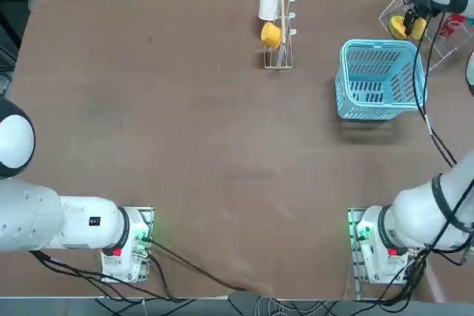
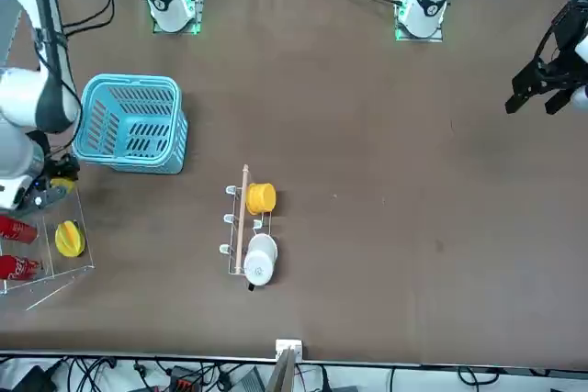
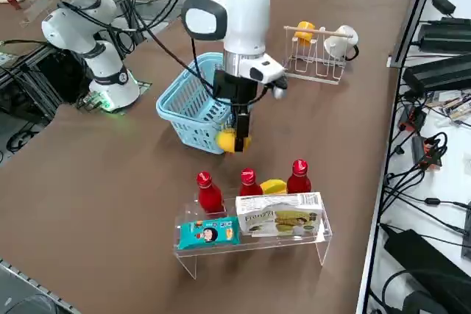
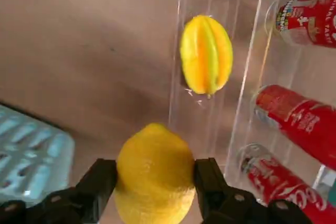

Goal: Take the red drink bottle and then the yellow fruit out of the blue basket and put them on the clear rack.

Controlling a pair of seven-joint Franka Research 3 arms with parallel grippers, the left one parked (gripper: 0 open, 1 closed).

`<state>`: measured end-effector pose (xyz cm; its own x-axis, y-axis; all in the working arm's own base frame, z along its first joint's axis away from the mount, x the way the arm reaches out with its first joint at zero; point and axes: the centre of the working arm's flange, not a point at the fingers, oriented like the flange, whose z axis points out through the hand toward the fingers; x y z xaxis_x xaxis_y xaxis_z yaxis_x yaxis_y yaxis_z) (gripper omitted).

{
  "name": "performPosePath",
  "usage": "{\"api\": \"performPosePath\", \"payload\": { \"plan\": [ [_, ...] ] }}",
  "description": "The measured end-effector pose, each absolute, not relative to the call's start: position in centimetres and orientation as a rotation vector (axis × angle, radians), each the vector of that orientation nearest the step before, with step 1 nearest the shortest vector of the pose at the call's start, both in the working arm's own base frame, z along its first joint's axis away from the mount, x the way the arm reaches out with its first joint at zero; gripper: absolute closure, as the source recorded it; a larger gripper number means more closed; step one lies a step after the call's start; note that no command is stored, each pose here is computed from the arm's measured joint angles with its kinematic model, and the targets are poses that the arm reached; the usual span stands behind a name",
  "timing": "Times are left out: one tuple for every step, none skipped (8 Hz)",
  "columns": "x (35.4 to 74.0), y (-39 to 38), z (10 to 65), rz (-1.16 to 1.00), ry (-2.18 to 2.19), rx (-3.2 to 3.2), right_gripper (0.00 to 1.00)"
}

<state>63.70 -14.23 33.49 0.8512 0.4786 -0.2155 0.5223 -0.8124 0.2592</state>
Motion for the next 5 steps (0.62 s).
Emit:
{"api": "performPosePath", "payload": {
  "plan": [
    [63.8,-14.7,32.1,-0.216,0.773,2.698,0.14],
    [63.9,-15.5,30.4,-0.232,0.784,2.686,0.14],
    [63.8,-16.7,28.8,-0.243,0.783,2.68,0.14],
    [63.5,-18.3,27.4,-0.255,0.776,2.676,0.14],
    [63.2,-19.7,26.3,-0.26,0.769,2.675,0.14]
  ]
}}
